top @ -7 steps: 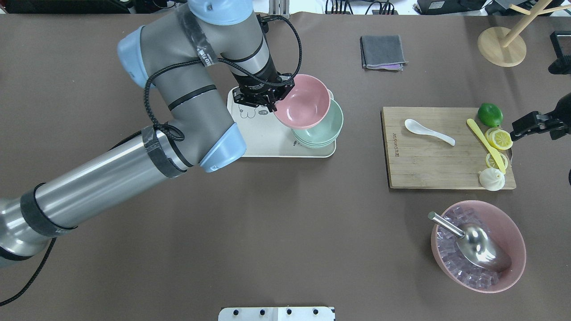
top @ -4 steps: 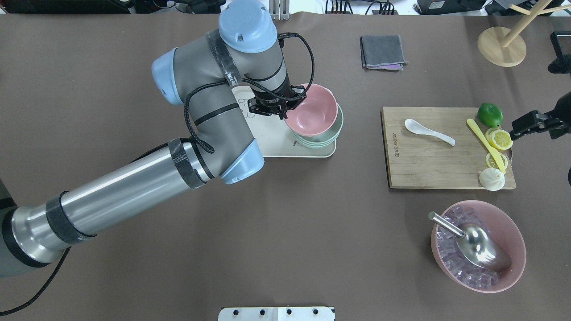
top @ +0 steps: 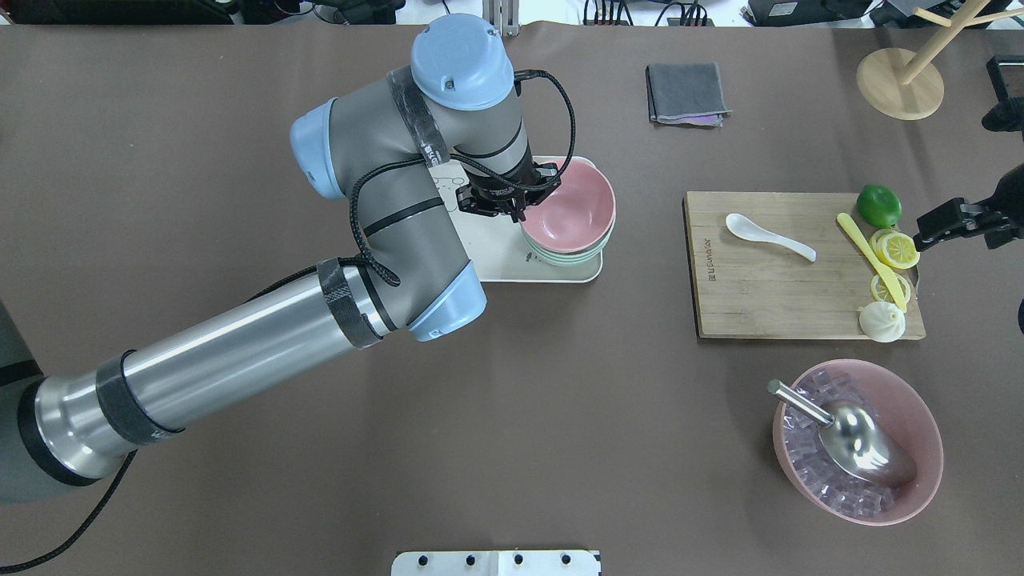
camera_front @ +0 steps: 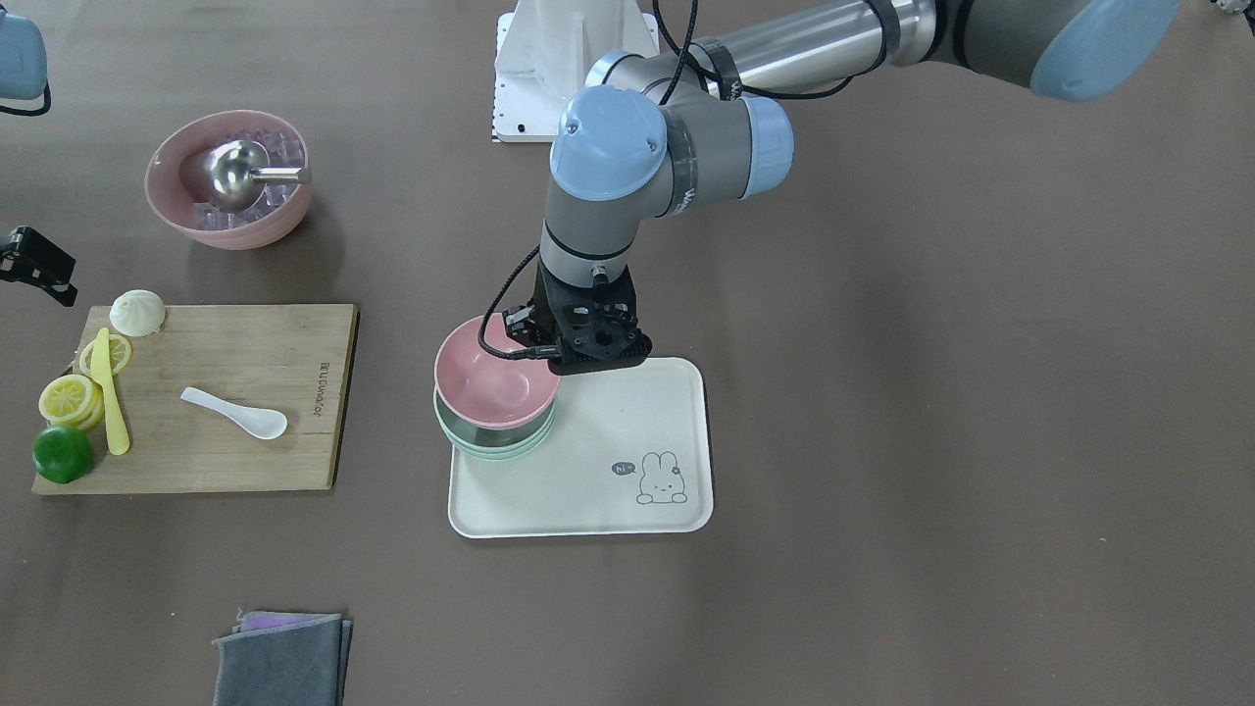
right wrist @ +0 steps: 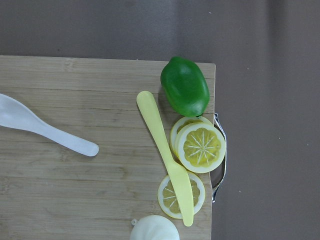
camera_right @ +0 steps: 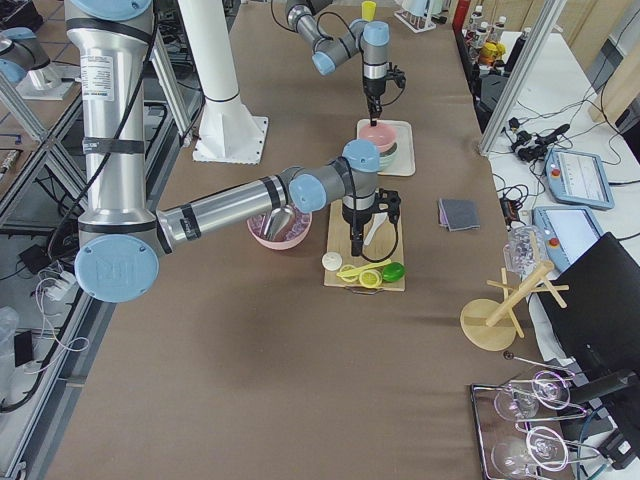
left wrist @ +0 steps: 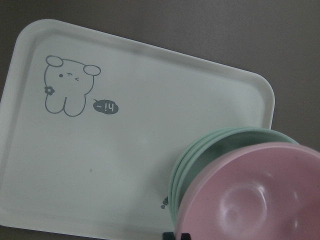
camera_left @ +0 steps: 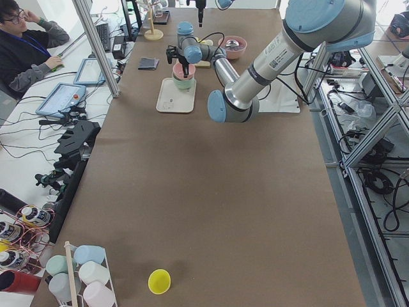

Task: Stack pink bowl on green and place spoon
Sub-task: 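Lower the pink bowl into the green bowl with the left gripper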

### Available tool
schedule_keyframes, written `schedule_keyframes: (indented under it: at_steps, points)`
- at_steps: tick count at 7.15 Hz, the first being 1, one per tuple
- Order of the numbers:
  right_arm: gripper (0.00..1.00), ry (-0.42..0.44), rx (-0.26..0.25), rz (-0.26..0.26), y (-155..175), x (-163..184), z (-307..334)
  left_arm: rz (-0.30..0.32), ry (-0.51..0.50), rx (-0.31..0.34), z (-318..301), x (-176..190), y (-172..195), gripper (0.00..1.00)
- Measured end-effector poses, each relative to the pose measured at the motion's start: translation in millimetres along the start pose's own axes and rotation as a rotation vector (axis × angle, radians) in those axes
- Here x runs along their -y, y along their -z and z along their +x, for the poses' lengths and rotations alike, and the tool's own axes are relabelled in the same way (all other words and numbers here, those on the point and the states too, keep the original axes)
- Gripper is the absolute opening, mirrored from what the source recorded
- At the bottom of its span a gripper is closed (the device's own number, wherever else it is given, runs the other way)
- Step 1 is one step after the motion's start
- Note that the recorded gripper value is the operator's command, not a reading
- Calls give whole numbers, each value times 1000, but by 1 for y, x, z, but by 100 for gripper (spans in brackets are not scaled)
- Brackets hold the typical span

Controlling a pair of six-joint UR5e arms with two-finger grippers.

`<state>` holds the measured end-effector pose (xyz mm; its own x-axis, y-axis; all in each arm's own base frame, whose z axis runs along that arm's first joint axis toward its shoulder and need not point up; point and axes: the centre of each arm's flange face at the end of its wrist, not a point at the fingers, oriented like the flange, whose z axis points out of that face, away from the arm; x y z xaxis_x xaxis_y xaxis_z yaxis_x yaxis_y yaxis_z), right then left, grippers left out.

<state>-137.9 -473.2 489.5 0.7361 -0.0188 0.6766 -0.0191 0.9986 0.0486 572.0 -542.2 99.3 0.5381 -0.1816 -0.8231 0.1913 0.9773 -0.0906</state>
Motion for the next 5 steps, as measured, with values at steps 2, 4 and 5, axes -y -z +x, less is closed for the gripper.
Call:
schedule_keyframes:
  at_steps: [2, 4, 5]
  points:
    - [100, 0, 0, 0, 0, 0, 0, 19, -4, -5, -1, 6, -12, 0]
    - [100, -1, -1, -1, -1, 0, 1, 17, -10, -7, 0, 4, -20, 0]
    - [100, -1, -1, -2, -1, 0, 1, 13, -13, -7, 0, 1, -23, 0]
